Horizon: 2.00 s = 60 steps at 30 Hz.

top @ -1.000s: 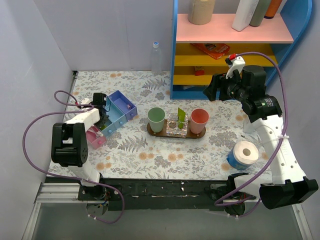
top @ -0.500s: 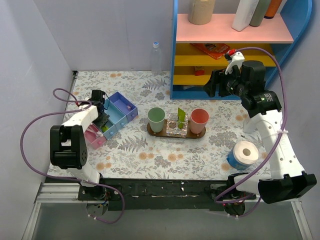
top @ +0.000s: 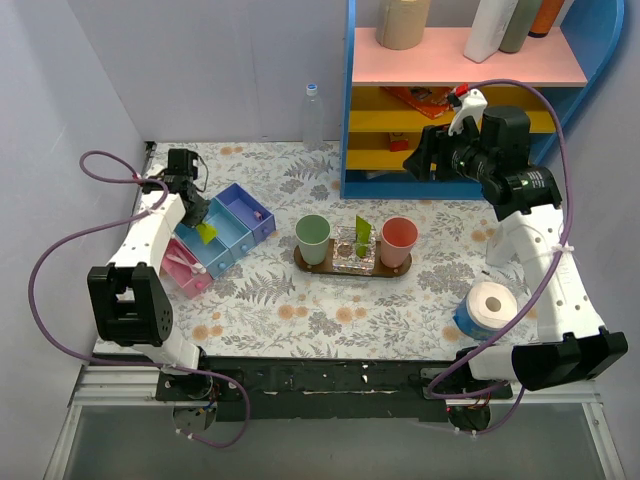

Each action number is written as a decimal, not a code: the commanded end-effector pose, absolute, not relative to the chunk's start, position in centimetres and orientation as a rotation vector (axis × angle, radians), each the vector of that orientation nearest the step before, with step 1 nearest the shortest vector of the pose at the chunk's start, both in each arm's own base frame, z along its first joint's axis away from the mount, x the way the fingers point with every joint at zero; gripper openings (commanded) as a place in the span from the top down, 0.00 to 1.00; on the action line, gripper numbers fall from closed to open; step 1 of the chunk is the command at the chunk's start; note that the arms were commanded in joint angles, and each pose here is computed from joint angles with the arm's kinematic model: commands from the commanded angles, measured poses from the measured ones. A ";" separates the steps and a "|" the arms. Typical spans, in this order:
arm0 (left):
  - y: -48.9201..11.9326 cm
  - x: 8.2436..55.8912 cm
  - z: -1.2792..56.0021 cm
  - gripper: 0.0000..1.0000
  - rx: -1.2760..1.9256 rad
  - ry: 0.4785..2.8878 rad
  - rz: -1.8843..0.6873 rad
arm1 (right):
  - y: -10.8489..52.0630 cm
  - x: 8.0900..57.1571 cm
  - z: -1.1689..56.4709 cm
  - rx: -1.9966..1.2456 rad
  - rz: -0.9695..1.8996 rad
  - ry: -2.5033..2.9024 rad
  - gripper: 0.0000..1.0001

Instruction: Prepare toiletry sets of a toothbrush and toothpaste on the tray

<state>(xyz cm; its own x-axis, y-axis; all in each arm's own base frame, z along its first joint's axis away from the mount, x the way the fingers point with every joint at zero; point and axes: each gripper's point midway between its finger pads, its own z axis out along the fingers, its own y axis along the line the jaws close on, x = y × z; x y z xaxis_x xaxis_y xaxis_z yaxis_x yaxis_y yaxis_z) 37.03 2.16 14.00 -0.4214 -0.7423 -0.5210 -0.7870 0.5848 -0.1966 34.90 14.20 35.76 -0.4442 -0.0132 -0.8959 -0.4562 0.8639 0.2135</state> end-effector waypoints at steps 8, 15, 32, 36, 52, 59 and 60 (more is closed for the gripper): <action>2.0 35.2 24.6 1.00 -1.281 1.984 -0.102 | 16.5 34.9 40.0 -0.333 0.686 1.851 0.31; 0.5 36.7 28.9 1.00 -1.293 1.845 -0.317 | 22.8 34.7 42.1 -0.451 0.720 1.726 0.31; -3.2 35.4 32.0 1.00 -1.199 1.579 -0.795 | 41.0 28.3 37.8 -0.685 1.030 1.627 0.31; -3.8 34.0 31.0 1.00 -1.235 1.583 -0.843 | 45.0 27.1 34.7 -0.746 1.012 1.694 0.33; -6.2 32.4 30.8 1.00 -1.254 1.607 -0.998 | 51.7 28.6 31.5 -0.820 0.926 1.685 0.35; -6.4 32.0 31.1 1.00 -1.248 1.598 -1.013 | 53.1 29.4 30.5 -0.837 0.915 1.692 0.40; -6.5 31.9 30.9 1.00 -1.255 1.602 -1.021 | 53.2 29.4 30.4 -0.837 0.917 1.690 0.43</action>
<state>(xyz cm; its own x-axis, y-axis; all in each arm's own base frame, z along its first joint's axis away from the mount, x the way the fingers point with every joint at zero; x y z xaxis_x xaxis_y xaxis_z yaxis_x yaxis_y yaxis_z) 32.30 -5.88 29.39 -0.1479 -0.9726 -0.1795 -0.3461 0.2210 -0.9118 28.62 52.57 28.10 -0.3124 -0.1520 -0.9377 -0.8544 0.4764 0.2074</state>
